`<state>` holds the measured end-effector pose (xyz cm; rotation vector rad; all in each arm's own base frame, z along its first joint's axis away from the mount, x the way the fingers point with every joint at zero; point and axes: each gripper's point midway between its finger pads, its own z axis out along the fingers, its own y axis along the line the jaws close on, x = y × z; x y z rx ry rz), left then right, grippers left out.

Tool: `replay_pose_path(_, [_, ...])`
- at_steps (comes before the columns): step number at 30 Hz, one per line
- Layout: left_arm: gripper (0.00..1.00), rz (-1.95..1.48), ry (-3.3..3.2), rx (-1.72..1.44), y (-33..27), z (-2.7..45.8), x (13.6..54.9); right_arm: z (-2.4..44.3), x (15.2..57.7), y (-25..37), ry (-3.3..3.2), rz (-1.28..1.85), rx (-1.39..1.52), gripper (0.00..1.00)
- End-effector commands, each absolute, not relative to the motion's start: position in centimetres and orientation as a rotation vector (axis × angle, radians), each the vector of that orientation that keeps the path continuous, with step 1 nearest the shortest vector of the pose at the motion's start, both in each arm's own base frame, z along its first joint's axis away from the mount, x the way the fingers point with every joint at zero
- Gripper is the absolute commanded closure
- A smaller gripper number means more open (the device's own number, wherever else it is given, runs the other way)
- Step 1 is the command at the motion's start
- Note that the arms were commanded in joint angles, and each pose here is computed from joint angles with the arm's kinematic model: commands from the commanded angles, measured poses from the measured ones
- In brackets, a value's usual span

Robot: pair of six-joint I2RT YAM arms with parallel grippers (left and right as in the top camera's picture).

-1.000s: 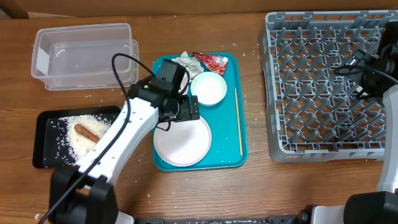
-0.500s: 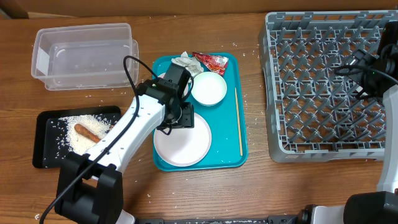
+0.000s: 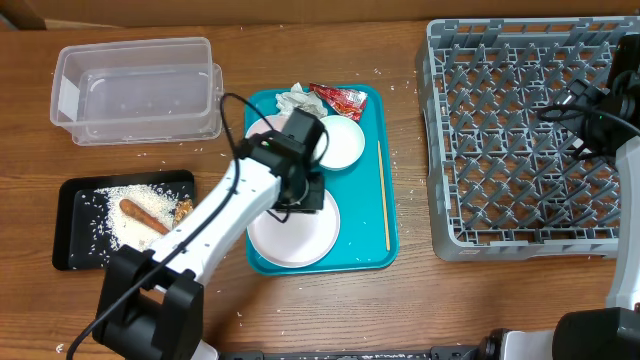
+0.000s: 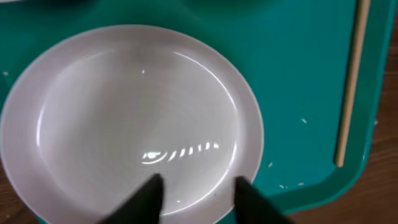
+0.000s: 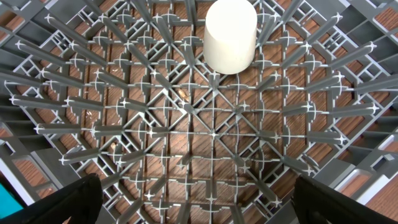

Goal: Sort waste into correct bins and load items into the dishwasher

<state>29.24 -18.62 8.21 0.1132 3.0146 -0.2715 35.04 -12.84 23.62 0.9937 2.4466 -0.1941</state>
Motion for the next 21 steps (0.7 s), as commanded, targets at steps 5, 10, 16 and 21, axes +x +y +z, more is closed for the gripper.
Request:
replay_pose_path(5, [0.00, -0.321, 2.984, 0.208, -21.3, 8.0, 28.8, 24.5, 35.2, -13.0, 2.418, -0.197, 0.994, 0.00])
replay_pose_path(10, [0.00, -0.144, 2.951, 0.127, -18.9, 7.8, 30.1, 24.5, 35.2, -13.0, 2.418, -0.197, 0.994, 0.00])
replay_pose_path(16, [0.00, -0.047, 2.960, -0.173, -14.4, 7.7, 31.4, 24.5, 35.2, -13.0, 2.418, -0.197, 0.994, 0.00])
replay_pose_path(21, [0.00, 0.009, 2.999, -0.322, -10.7, 7.5, 31.3, 24.5, 35.2, -13.0, 2.418, -0.197, 0.994, 0.00])
